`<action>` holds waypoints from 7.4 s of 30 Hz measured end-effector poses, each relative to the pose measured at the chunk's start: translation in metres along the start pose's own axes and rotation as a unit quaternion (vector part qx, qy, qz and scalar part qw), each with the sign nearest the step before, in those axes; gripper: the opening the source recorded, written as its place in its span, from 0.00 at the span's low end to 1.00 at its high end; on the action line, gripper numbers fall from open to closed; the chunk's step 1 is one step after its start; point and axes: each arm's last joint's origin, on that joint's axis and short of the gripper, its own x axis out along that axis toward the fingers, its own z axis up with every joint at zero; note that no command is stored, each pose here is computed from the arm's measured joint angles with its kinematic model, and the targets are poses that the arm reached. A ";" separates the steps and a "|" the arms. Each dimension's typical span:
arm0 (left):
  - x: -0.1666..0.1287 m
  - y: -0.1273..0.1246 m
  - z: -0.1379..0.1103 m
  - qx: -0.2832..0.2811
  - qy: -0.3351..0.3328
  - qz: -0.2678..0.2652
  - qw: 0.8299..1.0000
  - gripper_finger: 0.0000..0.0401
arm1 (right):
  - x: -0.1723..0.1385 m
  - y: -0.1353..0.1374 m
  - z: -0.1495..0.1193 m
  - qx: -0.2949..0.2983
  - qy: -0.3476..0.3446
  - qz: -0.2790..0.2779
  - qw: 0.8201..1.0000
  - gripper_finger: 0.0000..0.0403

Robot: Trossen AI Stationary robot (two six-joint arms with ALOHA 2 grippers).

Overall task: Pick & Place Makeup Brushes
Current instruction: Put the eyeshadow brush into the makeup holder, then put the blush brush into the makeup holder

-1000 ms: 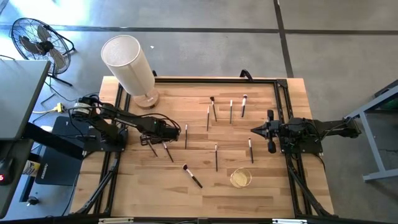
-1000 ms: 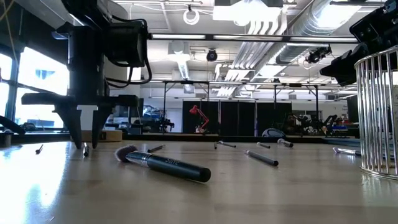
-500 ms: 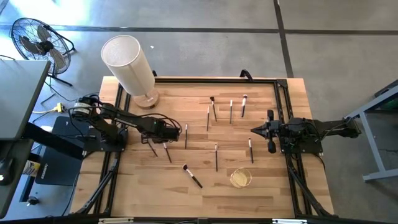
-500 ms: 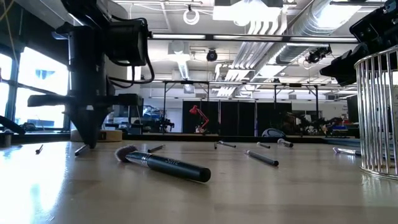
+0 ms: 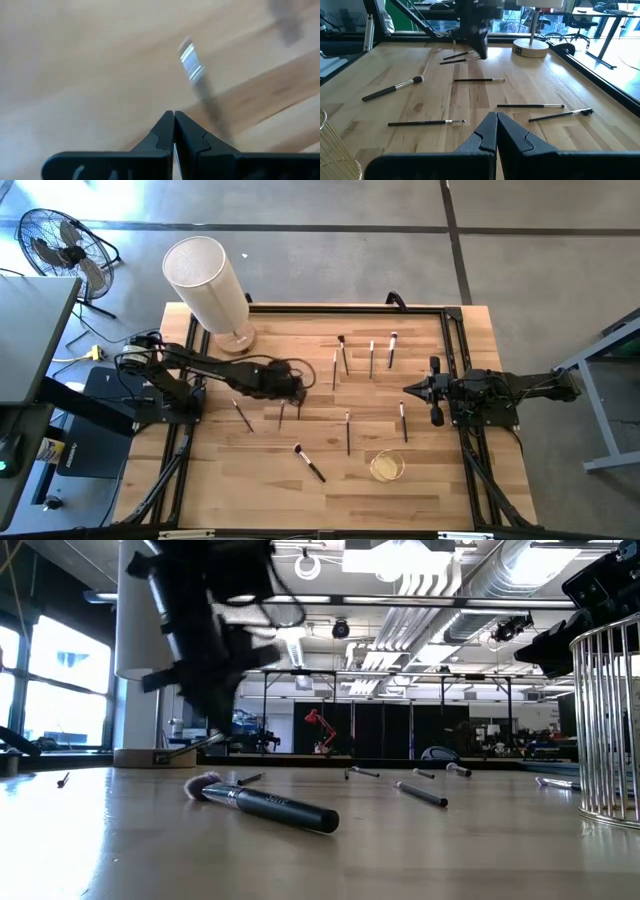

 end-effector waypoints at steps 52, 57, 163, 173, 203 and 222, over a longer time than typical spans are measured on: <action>-0.035 -0.246 -0.024 0.338 -0.376 -0.523 0.686 0.00 | 0.000 0.000 0.000 0.000 0.000 0.000 1.000 0.00; -0.026 -0.244 -0.024 0.336 -0.333 -0.513 0.716 0.02 | 0.000 0.000 0.000 0.000 0.000 0.000 1.000 0.00; -0.079 -0.180 0.031 0.396 0.069 -0.182 0.897 0.00 | 0.000 0.000 0.000 0.000 0.000 0.000 1.000 0.00; -0.083 -0.098 0.014 0.388 0.060 -0.185 0.901 0.00 | 0.000 0.002 0.005 0.039 -0.027 0.037 0.998 0.00; -0.056 0.089 -0.049 0.332 -0.010 -0.260 0.907 0.00 | 0.124 -0.051 0.168 0.184 0.063 -0.451 0.871 0.00; -0.056 0.088 -0.050 0.331 0.004 -0.272 0.904 0.00 | 0.137 -0.200 0.095 0.420 0.406 -0.501 0.638 0.25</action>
